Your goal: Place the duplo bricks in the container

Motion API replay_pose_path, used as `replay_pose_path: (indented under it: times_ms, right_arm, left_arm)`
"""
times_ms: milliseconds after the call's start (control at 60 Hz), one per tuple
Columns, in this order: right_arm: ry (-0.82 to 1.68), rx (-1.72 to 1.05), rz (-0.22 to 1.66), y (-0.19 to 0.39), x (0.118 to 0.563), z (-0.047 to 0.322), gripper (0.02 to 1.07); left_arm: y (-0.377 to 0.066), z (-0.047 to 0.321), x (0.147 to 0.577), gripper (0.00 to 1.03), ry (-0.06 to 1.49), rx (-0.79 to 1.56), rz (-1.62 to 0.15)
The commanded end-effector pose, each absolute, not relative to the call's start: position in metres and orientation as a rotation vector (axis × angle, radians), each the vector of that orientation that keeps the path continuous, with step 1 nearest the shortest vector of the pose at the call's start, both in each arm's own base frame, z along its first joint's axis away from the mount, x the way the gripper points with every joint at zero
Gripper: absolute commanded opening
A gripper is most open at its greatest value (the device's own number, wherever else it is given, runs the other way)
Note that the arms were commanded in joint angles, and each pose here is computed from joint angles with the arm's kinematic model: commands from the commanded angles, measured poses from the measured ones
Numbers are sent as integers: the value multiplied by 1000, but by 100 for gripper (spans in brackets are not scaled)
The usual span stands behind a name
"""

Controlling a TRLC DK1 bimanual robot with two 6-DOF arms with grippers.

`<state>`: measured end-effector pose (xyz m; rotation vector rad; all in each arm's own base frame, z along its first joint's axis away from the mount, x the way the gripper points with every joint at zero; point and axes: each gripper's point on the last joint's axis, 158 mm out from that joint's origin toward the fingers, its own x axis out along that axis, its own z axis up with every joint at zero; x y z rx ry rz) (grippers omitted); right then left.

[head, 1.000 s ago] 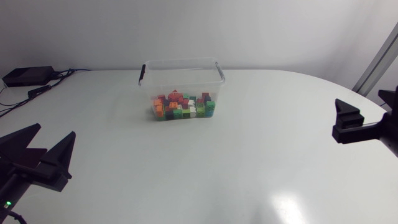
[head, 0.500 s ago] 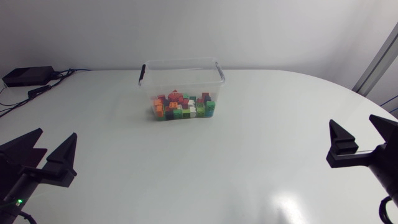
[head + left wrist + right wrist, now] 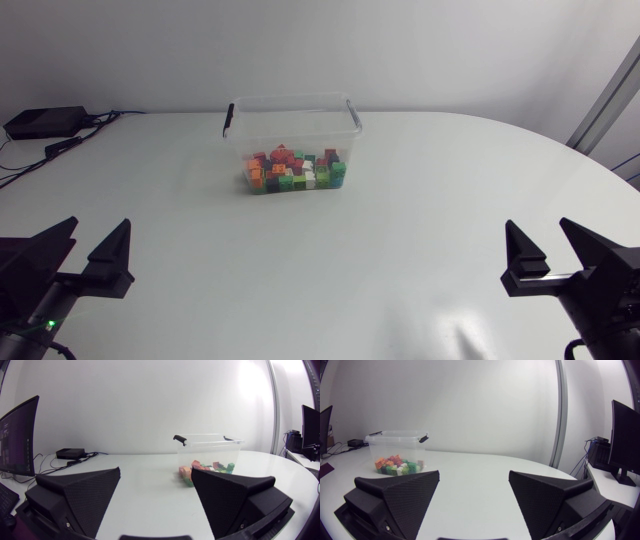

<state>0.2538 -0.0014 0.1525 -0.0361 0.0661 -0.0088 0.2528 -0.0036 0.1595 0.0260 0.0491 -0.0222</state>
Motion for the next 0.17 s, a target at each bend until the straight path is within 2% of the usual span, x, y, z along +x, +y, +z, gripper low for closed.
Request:
replay_pose_path:
  times_ms: [0, 150]
  right_arm:
    - [57, 0, -10, -2, 254, 149, 102]
    - [57, 0, -10, -2, 254, 149, 102]
  left_arm:
    - [-3, 150, 254, 99, 61, -1, -17]
    - [-3, 150, 254, 99, 61, -1, -17]
